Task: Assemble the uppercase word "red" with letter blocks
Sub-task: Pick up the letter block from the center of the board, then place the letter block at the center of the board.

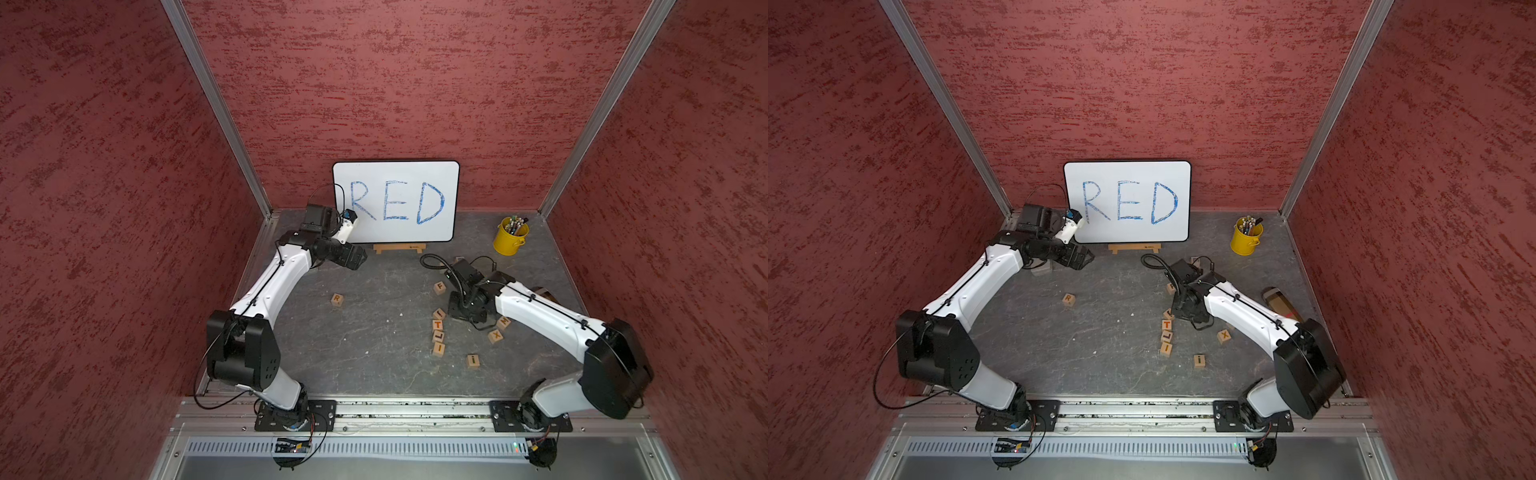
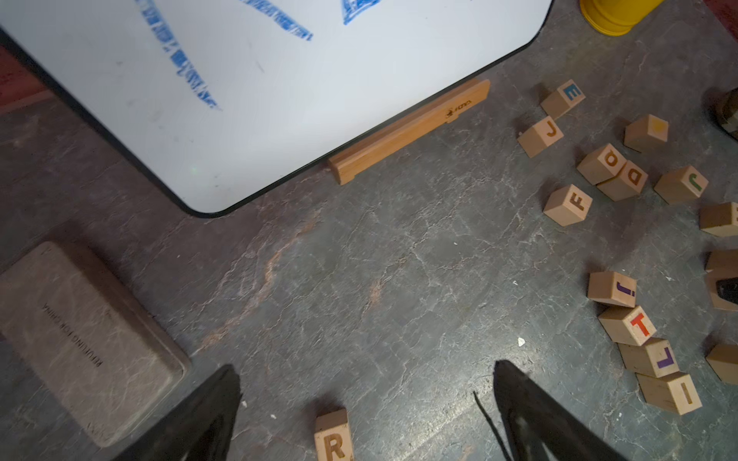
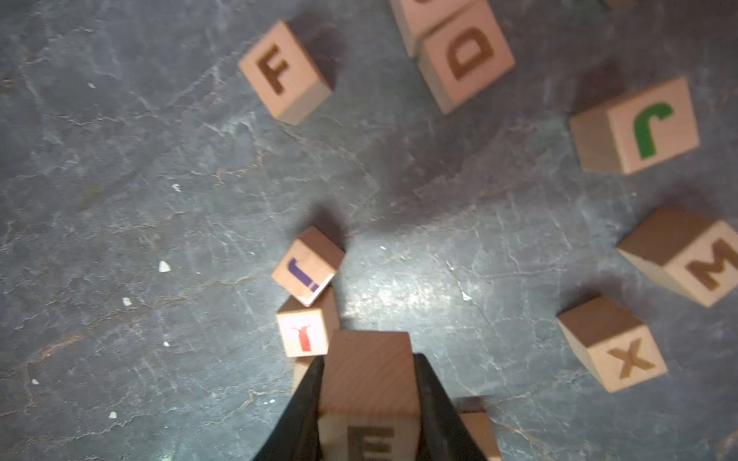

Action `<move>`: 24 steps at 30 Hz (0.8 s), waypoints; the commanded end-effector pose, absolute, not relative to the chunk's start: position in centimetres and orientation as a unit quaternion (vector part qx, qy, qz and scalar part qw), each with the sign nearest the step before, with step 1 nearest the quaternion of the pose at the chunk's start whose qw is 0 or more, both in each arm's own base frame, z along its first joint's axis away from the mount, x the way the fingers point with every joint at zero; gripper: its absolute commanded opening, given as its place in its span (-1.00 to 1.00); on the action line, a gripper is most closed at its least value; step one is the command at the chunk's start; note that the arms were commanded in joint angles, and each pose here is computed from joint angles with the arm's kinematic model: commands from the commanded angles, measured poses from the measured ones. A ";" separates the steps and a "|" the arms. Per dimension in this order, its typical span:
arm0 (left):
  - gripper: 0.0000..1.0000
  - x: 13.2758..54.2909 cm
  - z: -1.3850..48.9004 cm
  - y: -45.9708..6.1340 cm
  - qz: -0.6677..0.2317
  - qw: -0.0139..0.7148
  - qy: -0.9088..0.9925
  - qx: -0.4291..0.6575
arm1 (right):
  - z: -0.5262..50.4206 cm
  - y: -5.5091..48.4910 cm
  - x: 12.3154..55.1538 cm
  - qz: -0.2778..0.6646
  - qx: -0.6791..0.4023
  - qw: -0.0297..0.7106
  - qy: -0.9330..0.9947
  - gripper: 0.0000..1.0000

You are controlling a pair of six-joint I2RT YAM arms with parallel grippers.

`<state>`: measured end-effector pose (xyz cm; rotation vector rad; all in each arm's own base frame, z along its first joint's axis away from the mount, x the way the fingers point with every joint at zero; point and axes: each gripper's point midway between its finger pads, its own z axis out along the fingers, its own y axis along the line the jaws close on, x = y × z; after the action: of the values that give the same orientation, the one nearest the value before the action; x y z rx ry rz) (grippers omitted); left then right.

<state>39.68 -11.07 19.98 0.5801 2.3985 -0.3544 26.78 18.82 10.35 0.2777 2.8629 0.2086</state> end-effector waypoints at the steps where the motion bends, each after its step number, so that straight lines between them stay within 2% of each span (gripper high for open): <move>1: 0.99 38.8 21.4 -9.4 -0.138 0.331 0.912 0.201 | 11.1 21.5 27.6 0.077 0.050 0.122 0.988 -0.69; 12: 0.99 37.0 21.1 -3.6 -0.123 0.342 0.924 0.116 | 9.2 33.2 30.6 0.106 -0.077 0.091 0.987 -0.65; 18: 0.99 35.9 20.8 -0.3 -0.128 0.341 0.929 0.072 | 6.9 36.5 31.5 0.079 -0.123 0.074 0.986 -0.64; 24: 0.99 35.2 21.3 0.6 -0.124 0.353 0.925 0.065 | 4.9 38.3 31.7 0.066 -0.148 0.058 0.985 -0.61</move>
<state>35.62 0.82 20.51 0.1524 2.4189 -0.2964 32.36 38.50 5.12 -0.3910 2.9546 0.2500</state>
